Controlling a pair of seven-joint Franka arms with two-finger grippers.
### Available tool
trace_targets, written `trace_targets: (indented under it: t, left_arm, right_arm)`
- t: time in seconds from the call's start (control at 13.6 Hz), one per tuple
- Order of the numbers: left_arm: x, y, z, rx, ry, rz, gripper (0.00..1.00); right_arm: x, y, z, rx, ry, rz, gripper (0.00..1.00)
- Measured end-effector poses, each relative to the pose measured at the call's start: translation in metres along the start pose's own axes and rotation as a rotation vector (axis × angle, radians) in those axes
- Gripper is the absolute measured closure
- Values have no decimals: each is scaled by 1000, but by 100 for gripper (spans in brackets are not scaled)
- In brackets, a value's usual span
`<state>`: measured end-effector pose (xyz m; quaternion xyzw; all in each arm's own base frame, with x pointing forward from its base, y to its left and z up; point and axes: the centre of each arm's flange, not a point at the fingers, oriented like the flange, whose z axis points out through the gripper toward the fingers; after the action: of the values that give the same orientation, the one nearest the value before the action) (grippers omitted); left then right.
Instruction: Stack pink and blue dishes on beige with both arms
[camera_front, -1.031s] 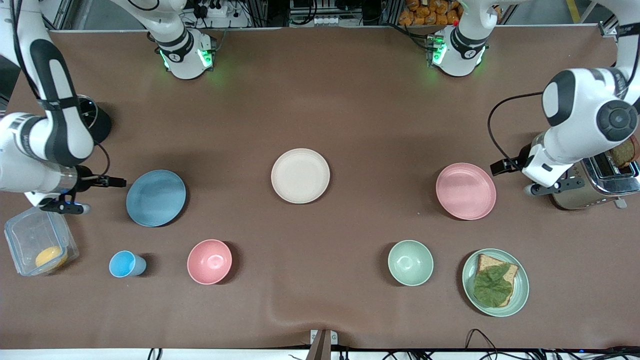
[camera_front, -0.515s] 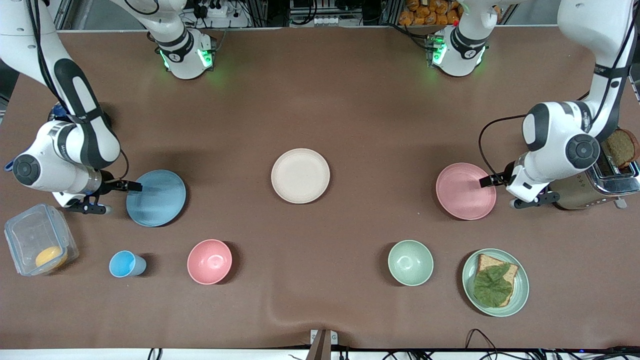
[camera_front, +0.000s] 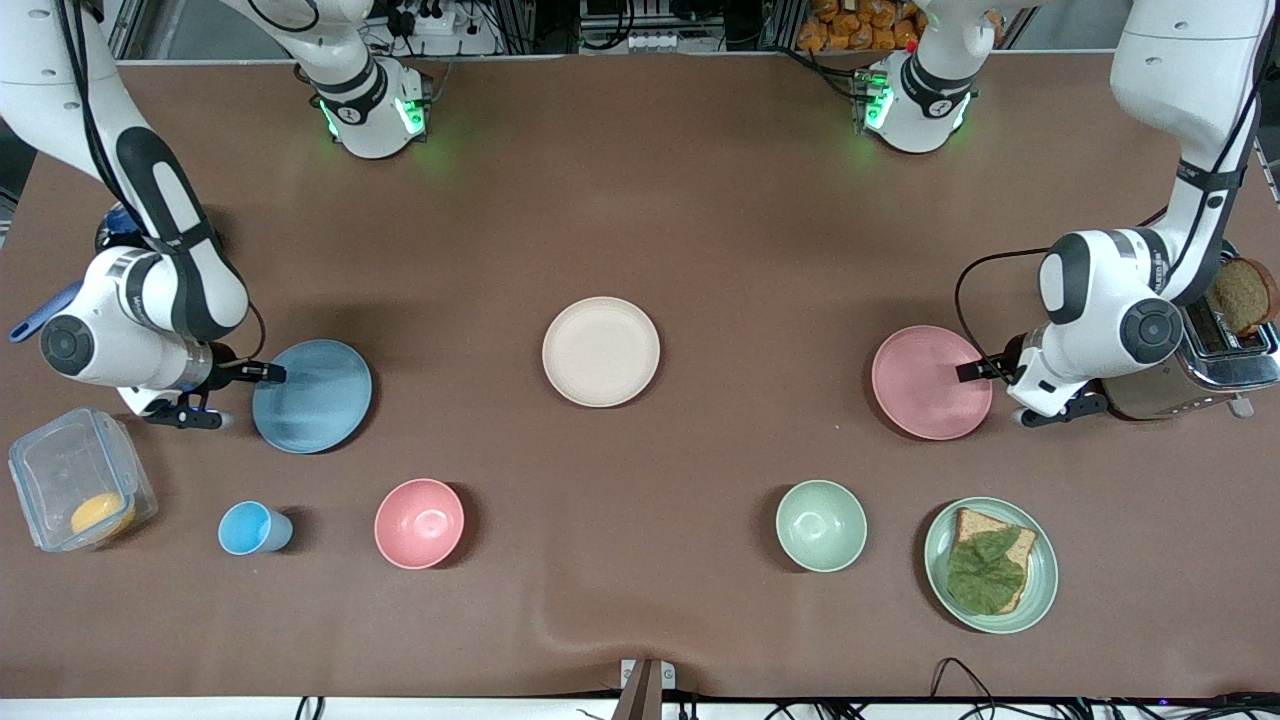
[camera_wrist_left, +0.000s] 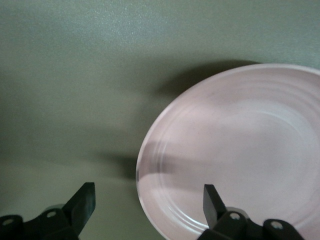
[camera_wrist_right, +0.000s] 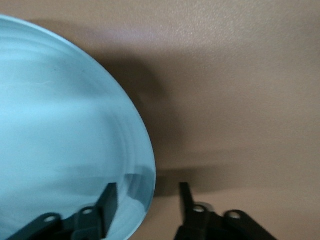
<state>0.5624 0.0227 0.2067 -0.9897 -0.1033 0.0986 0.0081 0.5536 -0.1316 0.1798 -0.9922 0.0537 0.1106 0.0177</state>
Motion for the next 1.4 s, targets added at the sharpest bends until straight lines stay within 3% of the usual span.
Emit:
trace_targets:
  t: [0.15, 0.22, 0.29, 0.37, 0.44, 0.81, 1.18, 1.4]
  left_arm:
    - [3, 0, 7, 1, -8, -2, 7]
    - [5, -1, 10, 1, -13, -3, 14]
    - [6, -1, 14, 1, -18, -3, 25]
    - [7, -1, 16, 2, -21, -4, 25]
    - [7, -1, 19, 2, -24, -4, 32]
    - [10, -3, 19, -6, -24, -14, 88]
    - [13, 1, 11, -47, -18, -37, 91]
    - [7, 39, -29, -77, 6, 19, 95]
  right_arm:
    - [0, 0, 4, 1, -3, 0, 70]
    - [1, -1, 2, 2, 2, 1, 83]
    - [3, -2, -3, 5, 9, 1, 89]
    - [3, -3, -5, 5, 12, 0, 89]
    - [4, -3, -6, 5, 15, -1, 90]
    - [2, -12, -54, 7, 13, -17, 96]
    - [-14, -38, -106, 13, -15, -48, 96]
    - [-24, -76, -124, 148, -58, -32, 96]
